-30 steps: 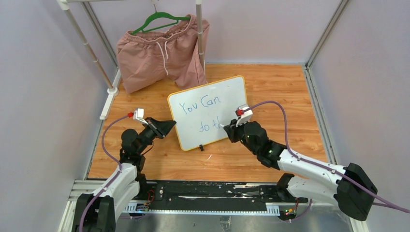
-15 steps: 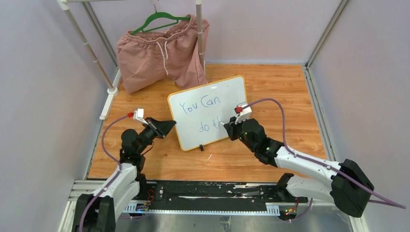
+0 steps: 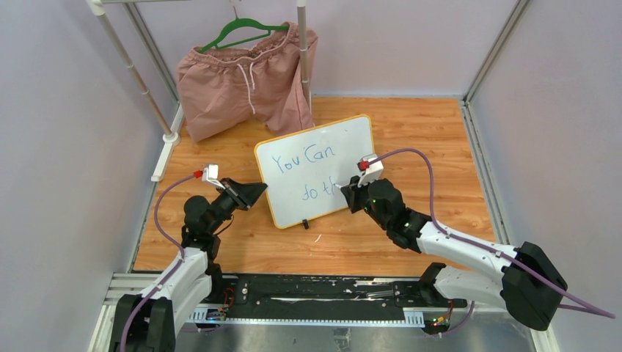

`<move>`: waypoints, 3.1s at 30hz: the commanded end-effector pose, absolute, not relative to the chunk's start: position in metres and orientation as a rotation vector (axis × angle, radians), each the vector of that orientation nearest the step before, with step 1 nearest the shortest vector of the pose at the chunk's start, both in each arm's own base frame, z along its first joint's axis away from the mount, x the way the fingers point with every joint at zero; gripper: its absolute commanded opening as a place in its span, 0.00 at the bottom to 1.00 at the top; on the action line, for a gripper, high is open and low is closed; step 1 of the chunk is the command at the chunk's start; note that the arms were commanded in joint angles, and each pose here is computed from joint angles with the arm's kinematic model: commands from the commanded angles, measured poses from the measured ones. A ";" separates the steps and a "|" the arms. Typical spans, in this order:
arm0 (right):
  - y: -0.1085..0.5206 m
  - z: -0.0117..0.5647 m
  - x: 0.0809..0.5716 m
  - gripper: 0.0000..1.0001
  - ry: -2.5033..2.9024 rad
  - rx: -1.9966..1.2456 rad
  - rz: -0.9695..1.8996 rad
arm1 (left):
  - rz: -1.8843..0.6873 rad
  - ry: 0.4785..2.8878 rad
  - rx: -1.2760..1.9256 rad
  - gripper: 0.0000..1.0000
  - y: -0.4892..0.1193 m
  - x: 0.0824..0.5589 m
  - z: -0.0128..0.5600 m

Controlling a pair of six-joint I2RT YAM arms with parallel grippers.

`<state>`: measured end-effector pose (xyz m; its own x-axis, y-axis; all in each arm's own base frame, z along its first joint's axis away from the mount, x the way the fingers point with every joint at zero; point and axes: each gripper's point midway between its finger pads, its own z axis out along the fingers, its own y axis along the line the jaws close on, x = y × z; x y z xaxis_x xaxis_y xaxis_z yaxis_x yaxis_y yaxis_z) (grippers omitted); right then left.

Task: Write a sentence on the whiteboard

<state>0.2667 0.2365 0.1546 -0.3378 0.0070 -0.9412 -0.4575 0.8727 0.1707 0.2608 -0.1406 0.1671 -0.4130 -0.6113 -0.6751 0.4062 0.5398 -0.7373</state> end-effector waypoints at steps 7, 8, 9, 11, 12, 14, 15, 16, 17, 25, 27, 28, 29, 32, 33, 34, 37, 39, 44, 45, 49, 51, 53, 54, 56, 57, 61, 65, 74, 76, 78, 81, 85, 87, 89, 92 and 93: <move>0.221 0.155 0.272 0.00 1.872 -0.273 0.446 | -1.148 1.608 -0.143 0.00 -0.144 0.258 0.178; 0.220 0.154 0.272 0.00 1.873 -0.270 0.447 | -1.148 1.609 -0.144 0.00 -0.144 0.258 0.178; 0.220 0.152 0.271 0.00 1.876 -0.271 0.447 | -1.148 1.610 -0.143 0.00 -0.144 0.258 0.178; 0.219 0.150 0.269 0.00 1.880 -0.277 0.451 | -1.147 1.609 -0.145 0.00 -0.143 0.258 0.178; 0.220 0.150 0.269 0.00 1.881 -0.277 0.455 | -1.147 1.608 -0.144 0.00 -0.144 0.258 0.178; 0.221 0.147 0.267 0.00 1.890 -0.286 0.463 | -1.148 1.612 -0.144 0.00 -0.144 0.258 0.177; 0.221 0.145 0.265 0.00 1.896 -0.293 0.469 | -1.148 1.609 -0.143 0.00 -0.144 0.258 0.178; 0.222 0.143 0.264 0.00 1.902 -0.296 0.474 | -1.148 1.610 -0.144 0.00 -0.144 0.258 0.178; 0.223 0.141 0.263 0.00 1.907 -0.299 0.479 | -1.148 1.609 -0.144 0.00 -0.144 0.258 0.178; 0.220 0.129 0.257 0.00 1.941 -0.310 0.481 | -1.147 1.612 -0.147 0.00 -0.143 0.259 0.177; 0.219 0.128 0.257 0.00 1.944 -0.307 0.477 | -1.148 1.611 -0.145 0.00 -0.144 0.259 0.178; 0.218 0.127 0.257 0.00 1.947 -0.306 0.471 | -1.147 1.611 -0.145 0.00 -0.144 0.259 0.178; 0.217 0.128 0.257 0.00 1.947 -0.304 0.468 | -1.148 1.610 -0.144 0.00 -0.144 0.258 0.178; 0.213 0.126 0.256 0.00 1.953 -0.296 0.450 | -1.148 1.608 -0.143 0.00 -0.144 0.258 0.178; 0.212 0.126 0.256 0.00 1.951 -0.294 0.444 | -1.148 1.609 -0.143 0.00 -0.144 0.258 0.178; 0.211 0.128 0.257 0.00 1.946 -0.288 0.445 | -1.148 1.609 -0.144 0.00 -0.144 0.258 0.178; 0.212 0.140 0.255 0.00 1.909 -0.283 0.476 | -1.149 1.612 -0.145 0.00 -0.144 0.258 0.177; 0.213 0.153 0.255 0.00 1.864 -0.271 0.505 | -1.149 1.609 -0.142 0.00 -0.144 0.258 0.178; 0.208 0.172 0.260 0.00 1.816 -0.249 0.481 | -1.148 1.612 -0.145 0.00 -0.144 0.258 0.177; 0.207 0.174 0.262 0.00 1.809 -0.245 0.474 | -1.149 1.611 -0.145 0.00 -0.144 0.258 0.177; 0.207 0.180 0.270 0.00 1.792 -0.226 0.468 | -1.148 1.611 -0.145 0.00 -0.144 0.258 0.177; 0.209 0.183 0.273 0.00 1.783 -0.217 0.475 | -1.148 1.612 -0.144 0.00 -0.144 0.257 0.177; 0.211 0.186 0.277 0.00 1.772 -0.210 0.483 | -1.150 1.611 -0.143 0.00 -0.144 0.257 0.177; 0.212 0.188 0.278 0.00 1.768 -0.209 0.486 | -1.150 1.612 -0.144 0.00 -0.144 0.257 0.177; 0.214 0.191 0.280 0.00 1.757 -0.206 0.497 | -1.150 1.609 -0.142 0.00 -0.144 0.257 0.178; 0.215 0.192 0.280 0.00 1.754 -0.205 0.499 | -1.149 1.609 -0.142 0.00 -0.144 0.257 0.178; 0.219 0.195 0.282 0.00 1.746 -0.212 0.512 | -1.149 1.610 -0.143 0.00 -0.144 0.257 0.177; 0.222 0.195 0.284 0.00 1.747 -0.211 0.515 | -1.150 1.608 -0.143 0.00 -0.144 0.257 0.178; 0.226 0.195 0.288 0.00 1.754 -0.214 0.516 | -1.150 1.608 -0.143 0.00 -0.144 0.257 0.178; 0.226 0.193 0.289 0.00 1.761 -0.214 0.511 | -1.150 1.607 -0.142 0.00 -0.144 0.257 0.178; 0.225 0.190 0.289 0.00 1.769 -0.213 0.504 | -1.150 1.608 -0.143 0.00 -0.144 0.257 0.178; 0.223 0.186 0.288 0.00 1.781 -0.211 0.496 | -1.149 1.609 -0.144 0.00 -0.144 0.257 0.177; 0.220 0.181 0.287 0.00 1.797 -0.213 0.486 | -1.150 1.609 -0.144 0.00 -0.144 0.257 0.178; 0.219 0.178 0.286 0.00 1.805 -0.213 0.483 | -1.150 1.608 -0.142 0.00 -0.144 0.257 0.178; 0.218 0.176 0.285 0.00 1.811 -0.213 0.481 | -1.151 1.607 -0.143 0.00 -0.144 0.257 0.178; 0.217 0.174 0.284 0.00 1.814 -0.212 0.482 | -1.151 1.607 -0.144 0.00 -0.144 0.257 0.178; 0.217 0.174 0.284 0.00 1.815 -0.213 0.481 | -1.152 1.608 -0.144 0.00 -0.144 0.257 0.178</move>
